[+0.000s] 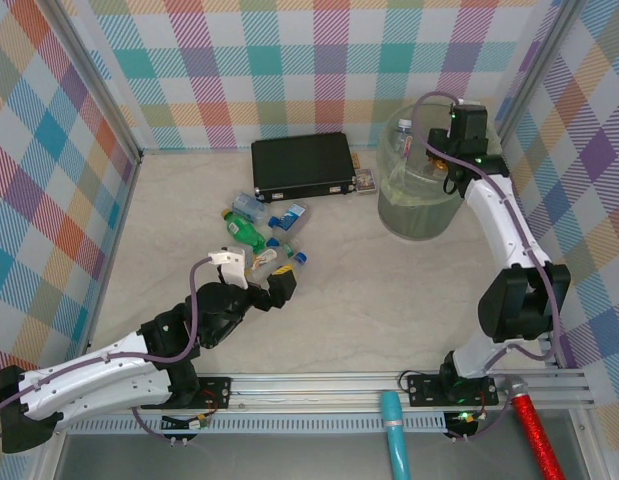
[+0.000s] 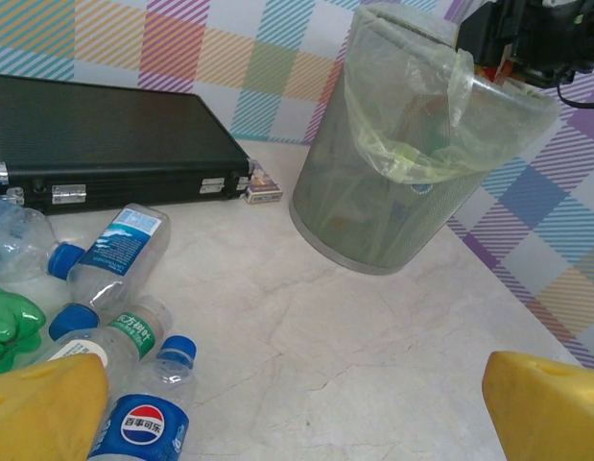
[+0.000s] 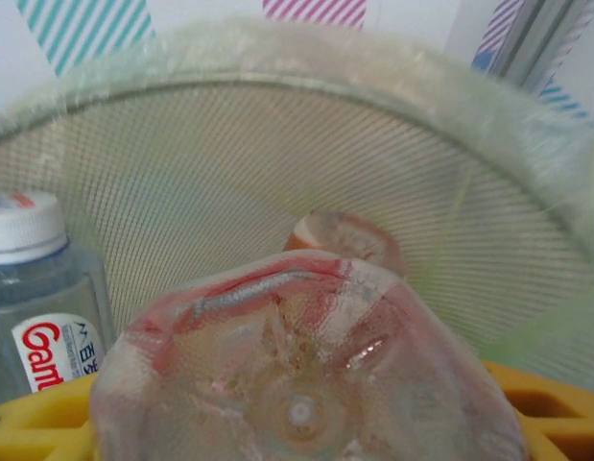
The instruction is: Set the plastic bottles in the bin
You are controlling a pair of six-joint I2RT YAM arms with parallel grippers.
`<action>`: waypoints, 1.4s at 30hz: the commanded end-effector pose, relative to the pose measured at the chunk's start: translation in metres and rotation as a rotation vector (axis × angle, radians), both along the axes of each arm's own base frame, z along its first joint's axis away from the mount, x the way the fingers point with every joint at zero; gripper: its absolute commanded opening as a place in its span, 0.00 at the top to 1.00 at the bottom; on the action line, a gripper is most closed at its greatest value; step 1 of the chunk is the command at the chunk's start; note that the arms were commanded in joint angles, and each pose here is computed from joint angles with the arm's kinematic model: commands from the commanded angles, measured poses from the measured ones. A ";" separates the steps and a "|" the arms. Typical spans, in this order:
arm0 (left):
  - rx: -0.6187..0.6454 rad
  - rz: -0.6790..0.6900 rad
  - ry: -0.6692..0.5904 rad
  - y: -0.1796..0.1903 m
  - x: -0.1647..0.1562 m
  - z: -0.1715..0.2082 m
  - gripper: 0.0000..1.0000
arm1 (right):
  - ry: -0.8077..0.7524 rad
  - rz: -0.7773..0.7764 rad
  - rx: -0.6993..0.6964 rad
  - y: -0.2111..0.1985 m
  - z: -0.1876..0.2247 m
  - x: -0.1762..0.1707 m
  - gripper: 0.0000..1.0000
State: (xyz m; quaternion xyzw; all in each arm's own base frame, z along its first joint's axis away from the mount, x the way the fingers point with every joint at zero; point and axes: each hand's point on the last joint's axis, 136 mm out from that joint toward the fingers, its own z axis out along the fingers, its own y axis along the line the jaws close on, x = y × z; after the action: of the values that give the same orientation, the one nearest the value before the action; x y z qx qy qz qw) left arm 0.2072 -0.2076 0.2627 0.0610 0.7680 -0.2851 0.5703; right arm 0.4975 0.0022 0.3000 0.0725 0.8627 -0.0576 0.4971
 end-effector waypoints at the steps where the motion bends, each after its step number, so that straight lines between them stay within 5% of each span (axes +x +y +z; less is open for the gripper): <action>1: 0.003 0.015 0.002 0.004 0.000 -0.003 0.00 | 0.038 -0.001 0.035 0.000 -0.004 0.002 0.35; 10: 0.007 0.026 0.001 0.007 0.000 -0.003 0.00 | 0.084 -0.009 0.056 0.000 -0.013 -0.002 0.34; 14: 0.007 0.025 0.000 0.006 0.000 -0.001 0.01 | 0.057 -0.005 0.068 0.001 0.002 -0.005 0.15; 21: 0.010 0.033 0.007 0.007 0.001 -0.003 0.00 | -0.020 0.019 0.096 0.006 0.044 -0.018 0.11; 22: 0.010 0.033 0.009 0.007 0.001 -0.003 0.00 | -0.029 0.019 0.097 0.005 0.049 -0.020 0.04; 42: 0.153 0.201 0.157 0.033 0.013 -0.059 0.00 | -0.114 0.227 0.330 0.067 0.091 -0.096 0.01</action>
State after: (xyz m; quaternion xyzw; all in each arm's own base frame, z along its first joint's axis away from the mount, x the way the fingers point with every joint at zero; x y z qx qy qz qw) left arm 0.2172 -0.1876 0.2174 0.0228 0.8184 -0.2010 0.5379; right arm 0.4138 0.0481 0.3939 0.0699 0.8321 0.1050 0.5401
